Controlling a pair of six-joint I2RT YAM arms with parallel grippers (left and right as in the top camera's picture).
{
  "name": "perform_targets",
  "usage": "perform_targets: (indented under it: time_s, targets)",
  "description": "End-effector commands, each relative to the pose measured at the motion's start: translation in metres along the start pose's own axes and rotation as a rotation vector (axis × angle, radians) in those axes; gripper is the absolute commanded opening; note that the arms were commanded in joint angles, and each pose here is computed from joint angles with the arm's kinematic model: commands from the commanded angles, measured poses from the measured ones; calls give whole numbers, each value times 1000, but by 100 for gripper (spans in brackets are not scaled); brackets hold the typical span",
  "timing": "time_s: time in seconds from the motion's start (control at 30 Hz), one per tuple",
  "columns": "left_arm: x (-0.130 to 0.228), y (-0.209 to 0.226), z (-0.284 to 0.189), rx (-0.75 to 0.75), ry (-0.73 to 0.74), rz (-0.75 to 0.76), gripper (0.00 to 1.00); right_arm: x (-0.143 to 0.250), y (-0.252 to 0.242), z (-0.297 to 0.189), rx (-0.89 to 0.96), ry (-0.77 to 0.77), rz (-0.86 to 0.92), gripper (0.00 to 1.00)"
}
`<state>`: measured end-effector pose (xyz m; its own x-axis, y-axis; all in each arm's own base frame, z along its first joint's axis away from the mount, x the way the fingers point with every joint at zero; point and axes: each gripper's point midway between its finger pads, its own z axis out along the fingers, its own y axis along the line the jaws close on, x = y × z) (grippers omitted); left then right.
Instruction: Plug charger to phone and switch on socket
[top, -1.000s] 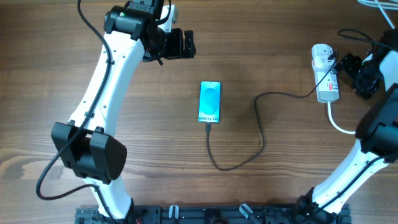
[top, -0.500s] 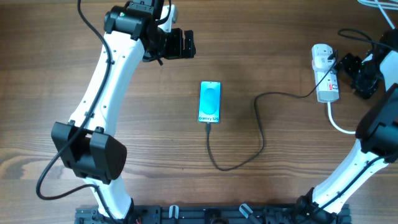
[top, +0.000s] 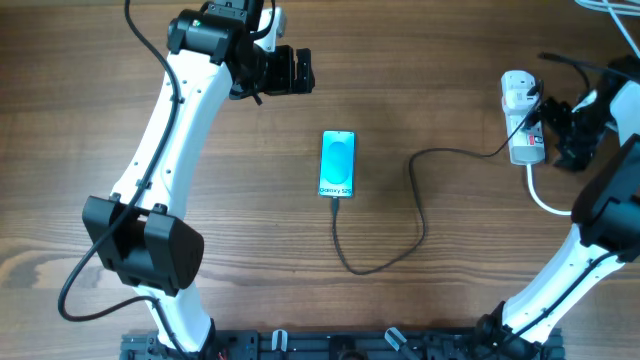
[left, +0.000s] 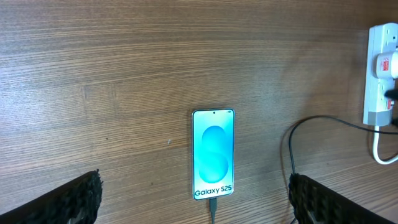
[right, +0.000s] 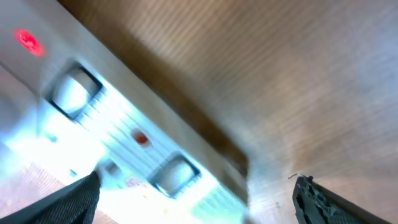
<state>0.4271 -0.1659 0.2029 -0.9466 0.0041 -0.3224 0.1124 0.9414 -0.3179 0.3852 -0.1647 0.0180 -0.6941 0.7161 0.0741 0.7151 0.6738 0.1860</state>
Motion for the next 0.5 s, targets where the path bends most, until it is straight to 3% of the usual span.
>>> perform_targets:
  time_s: [0.0, 0.27, 0.47]
  targets:
    - [0, 3, 2, -10, 2, -12, 100, 10, -6, -62, 0, -78, 49, 100]
    - [0, 3, 2, -11, 2, -13, 100, 75, -2, -170, -26, -192, -85, 99]
    - [0, 3, 2, -10, 2, -13, 100, 152, 9, -231, -140, -385, -190, 100]
